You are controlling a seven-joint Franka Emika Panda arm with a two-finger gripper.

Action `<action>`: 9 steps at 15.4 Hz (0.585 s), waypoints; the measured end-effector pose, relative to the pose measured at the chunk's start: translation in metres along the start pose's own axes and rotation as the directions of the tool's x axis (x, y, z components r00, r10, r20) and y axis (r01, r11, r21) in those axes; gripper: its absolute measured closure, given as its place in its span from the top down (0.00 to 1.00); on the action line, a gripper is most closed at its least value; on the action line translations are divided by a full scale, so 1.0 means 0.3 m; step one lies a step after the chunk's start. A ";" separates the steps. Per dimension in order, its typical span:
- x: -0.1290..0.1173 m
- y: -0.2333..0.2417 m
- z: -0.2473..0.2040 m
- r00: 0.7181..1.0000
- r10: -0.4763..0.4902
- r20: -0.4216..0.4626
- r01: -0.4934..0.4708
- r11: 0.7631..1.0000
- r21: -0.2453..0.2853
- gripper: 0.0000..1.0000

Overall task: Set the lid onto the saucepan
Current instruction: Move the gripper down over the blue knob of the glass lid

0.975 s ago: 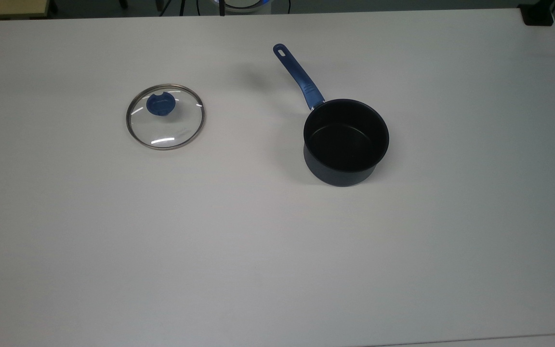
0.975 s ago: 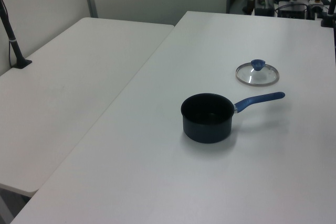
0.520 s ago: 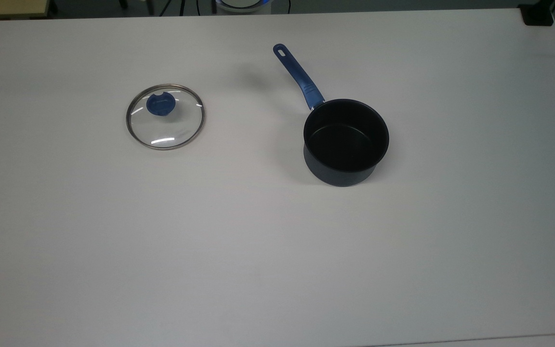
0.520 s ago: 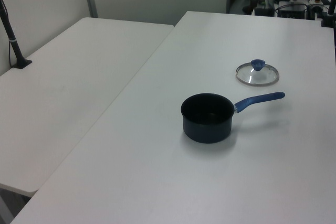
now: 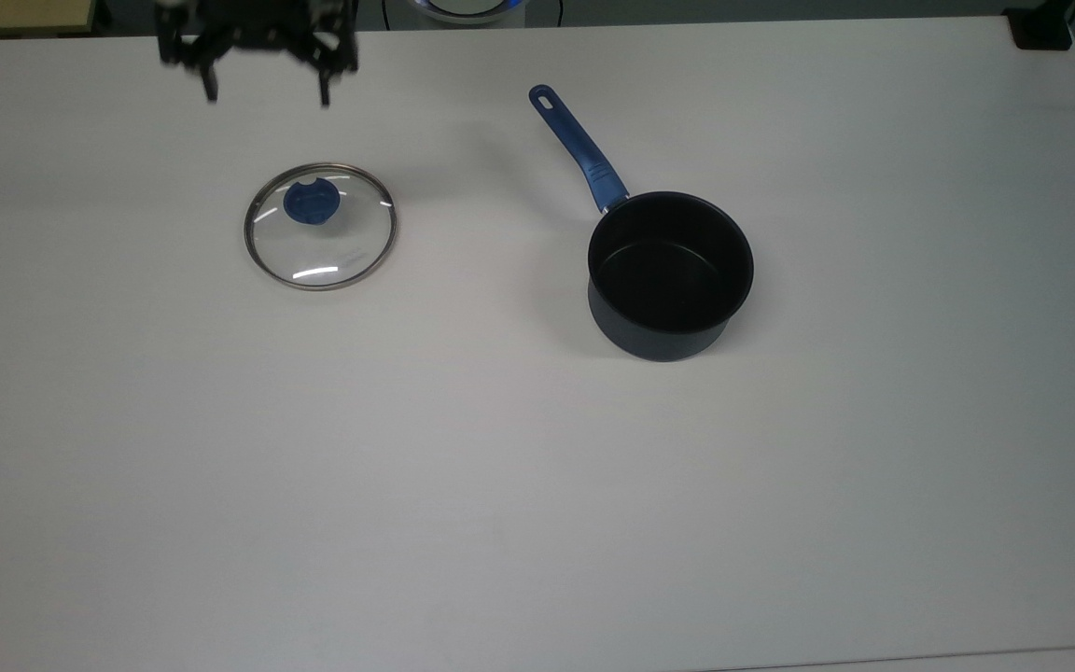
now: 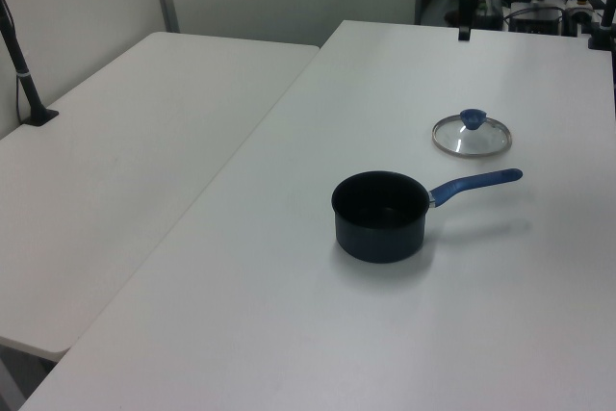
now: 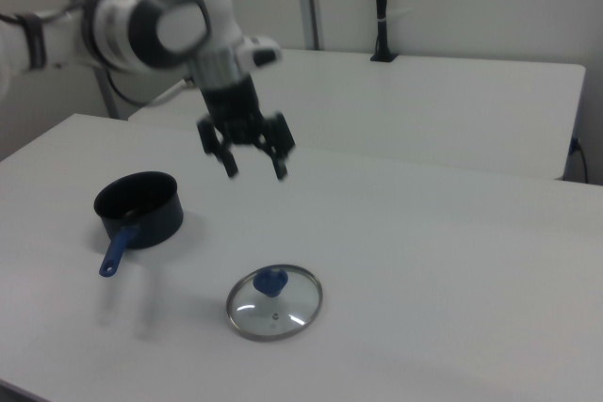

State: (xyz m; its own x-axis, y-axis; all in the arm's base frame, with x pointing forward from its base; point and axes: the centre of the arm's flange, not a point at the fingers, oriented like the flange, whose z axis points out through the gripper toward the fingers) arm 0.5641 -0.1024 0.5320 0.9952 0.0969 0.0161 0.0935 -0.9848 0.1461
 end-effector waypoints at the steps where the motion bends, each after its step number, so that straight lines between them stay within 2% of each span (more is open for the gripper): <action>1: -0.009 0.011 0.073 1.000 0.003 0.006 -0.003 1.000 0.003 1.00; 5: -0.050 -0.026 0.341 0.999 -0.017 0.034 0.017 1.000 0.015 1.00; 9: -0.054 -0.049 0.511 0.993 -0.018 0.113 0.014 0.999 0.036 1.00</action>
State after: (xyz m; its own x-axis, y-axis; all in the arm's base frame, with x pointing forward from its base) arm 0.5512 -0.1115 0.3780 0.9904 0.0976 -0.0980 0.1084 -0.9879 0.1111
